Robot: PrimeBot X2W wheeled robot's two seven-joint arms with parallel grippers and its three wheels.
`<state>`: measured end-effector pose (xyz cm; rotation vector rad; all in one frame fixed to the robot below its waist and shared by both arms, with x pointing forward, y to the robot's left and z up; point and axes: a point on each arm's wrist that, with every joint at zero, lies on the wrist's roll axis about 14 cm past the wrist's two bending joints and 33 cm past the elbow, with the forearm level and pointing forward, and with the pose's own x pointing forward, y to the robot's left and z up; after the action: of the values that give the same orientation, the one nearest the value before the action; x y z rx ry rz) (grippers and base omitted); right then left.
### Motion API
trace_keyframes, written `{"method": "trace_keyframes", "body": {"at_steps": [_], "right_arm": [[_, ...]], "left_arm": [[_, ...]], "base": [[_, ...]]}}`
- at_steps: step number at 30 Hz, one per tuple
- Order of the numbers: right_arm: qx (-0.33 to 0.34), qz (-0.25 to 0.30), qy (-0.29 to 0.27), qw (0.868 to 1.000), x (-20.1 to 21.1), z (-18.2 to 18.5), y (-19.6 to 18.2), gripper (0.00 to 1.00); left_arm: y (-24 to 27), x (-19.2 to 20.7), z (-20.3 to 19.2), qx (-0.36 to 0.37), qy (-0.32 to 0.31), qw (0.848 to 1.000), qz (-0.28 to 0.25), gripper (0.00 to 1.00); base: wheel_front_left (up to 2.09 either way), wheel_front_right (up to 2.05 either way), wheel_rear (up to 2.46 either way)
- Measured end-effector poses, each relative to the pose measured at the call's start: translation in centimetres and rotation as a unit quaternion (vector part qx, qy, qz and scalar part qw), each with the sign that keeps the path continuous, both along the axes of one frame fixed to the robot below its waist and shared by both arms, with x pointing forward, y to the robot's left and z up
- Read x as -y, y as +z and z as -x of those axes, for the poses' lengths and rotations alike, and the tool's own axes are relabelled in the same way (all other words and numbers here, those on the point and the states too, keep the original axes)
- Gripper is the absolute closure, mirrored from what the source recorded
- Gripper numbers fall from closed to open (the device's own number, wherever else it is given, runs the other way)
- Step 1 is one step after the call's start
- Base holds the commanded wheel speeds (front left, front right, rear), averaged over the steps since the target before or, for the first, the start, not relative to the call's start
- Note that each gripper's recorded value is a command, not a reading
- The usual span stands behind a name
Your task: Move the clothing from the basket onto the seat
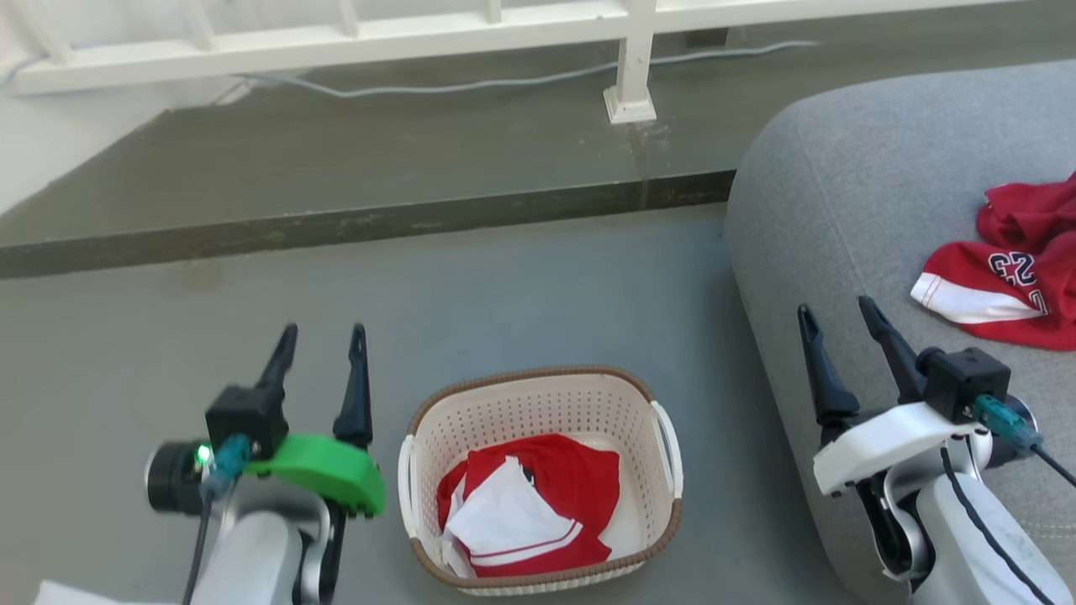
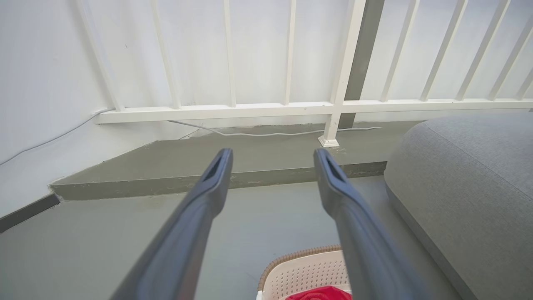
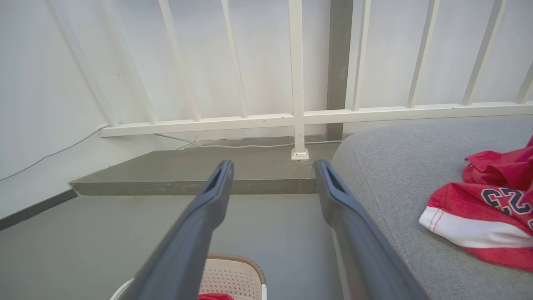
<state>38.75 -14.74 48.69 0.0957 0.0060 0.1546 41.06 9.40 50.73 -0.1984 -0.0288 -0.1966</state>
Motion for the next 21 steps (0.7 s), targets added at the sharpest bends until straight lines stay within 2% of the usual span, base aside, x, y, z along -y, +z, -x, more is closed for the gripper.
{"method": "trace_keyframes", "body": {"at_steps": [8,21], "right_arm": [[0.0,0.002,-0.004,1.0,0.2,1.1,0.2,0.0],[-0.002,-0.001,0.0,1.0,0.0,1.3,0.3,0.0]], "left_arm": [[-0.5,-0.6,2.6,-0.006,0.011,1.0,0.006,0.0],[0.0,-1.0,3.9,-0.001,0.013,1.0,0.013,0.0]], "base": [[0.0,0.0,0.0],[0.0,0.0,0.0]]}}
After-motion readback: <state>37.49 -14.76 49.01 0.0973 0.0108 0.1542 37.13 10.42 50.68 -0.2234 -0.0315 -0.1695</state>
